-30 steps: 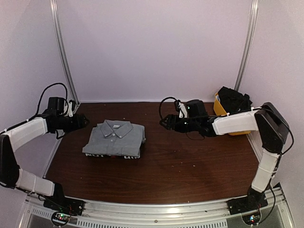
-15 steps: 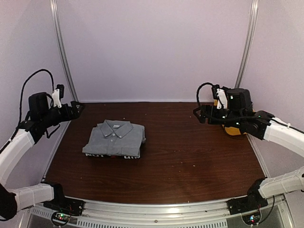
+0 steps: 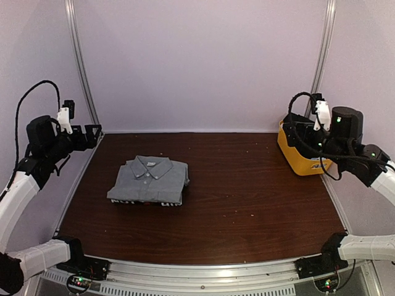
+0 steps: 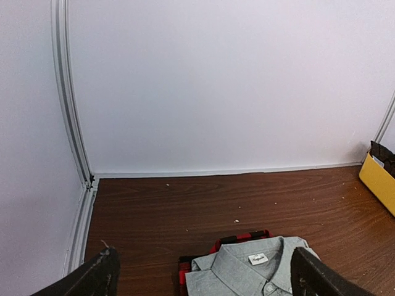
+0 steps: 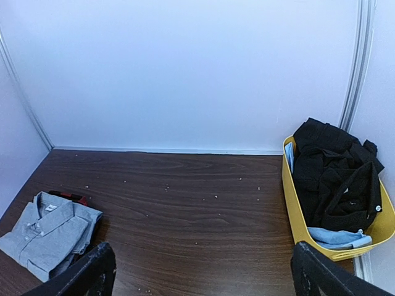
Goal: Fold and stack the long sleeve shirts
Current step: Reset both arms
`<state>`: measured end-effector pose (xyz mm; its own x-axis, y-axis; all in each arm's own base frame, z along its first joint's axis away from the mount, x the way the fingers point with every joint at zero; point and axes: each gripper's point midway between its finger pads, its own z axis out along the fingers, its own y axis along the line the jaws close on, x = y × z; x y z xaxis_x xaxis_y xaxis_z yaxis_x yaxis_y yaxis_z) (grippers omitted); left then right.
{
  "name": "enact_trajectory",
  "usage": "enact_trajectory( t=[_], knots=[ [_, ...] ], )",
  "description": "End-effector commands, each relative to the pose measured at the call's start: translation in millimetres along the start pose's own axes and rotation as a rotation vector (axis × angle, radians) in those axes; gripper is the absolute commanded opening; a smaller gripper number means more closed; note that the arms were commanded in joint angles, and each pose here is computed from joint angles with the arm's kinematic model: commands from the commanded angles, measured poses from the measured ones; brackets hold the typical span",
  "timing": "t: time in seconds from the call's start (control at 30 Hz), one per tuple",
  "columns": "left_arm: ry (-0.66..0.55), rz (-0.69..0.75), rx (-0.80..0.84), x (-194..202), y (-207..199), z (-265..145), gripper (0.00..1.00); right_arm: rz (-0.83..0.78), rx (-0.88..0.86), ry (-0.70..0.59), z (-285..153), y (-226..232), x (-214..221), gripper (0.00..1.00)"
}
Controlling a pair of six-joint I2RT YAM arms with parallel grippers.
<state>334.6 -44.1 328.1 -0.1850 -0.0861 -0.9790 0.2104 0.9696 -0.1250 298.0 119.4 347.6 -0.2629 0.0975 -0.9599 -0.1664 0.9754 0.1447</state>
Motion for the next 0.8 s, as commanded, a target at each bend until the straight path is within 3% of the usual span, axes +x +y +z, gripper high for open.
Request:
enact_trajectory(
  t=[0.0,0.77],
  knots=[
    [-0.119,0.066,-0.007,-20.9,-3.1,-14.9,0.98,-0.056,0.057,-0.032,-3.7,-12.3,-2.5,1.00],
    [-0.076,0.039,0.043,-8.0,-9.1,-6.8,0.98,-0.039,0.063,-0.018,2.7,-14.2,12.8,1.00]
  ],
)
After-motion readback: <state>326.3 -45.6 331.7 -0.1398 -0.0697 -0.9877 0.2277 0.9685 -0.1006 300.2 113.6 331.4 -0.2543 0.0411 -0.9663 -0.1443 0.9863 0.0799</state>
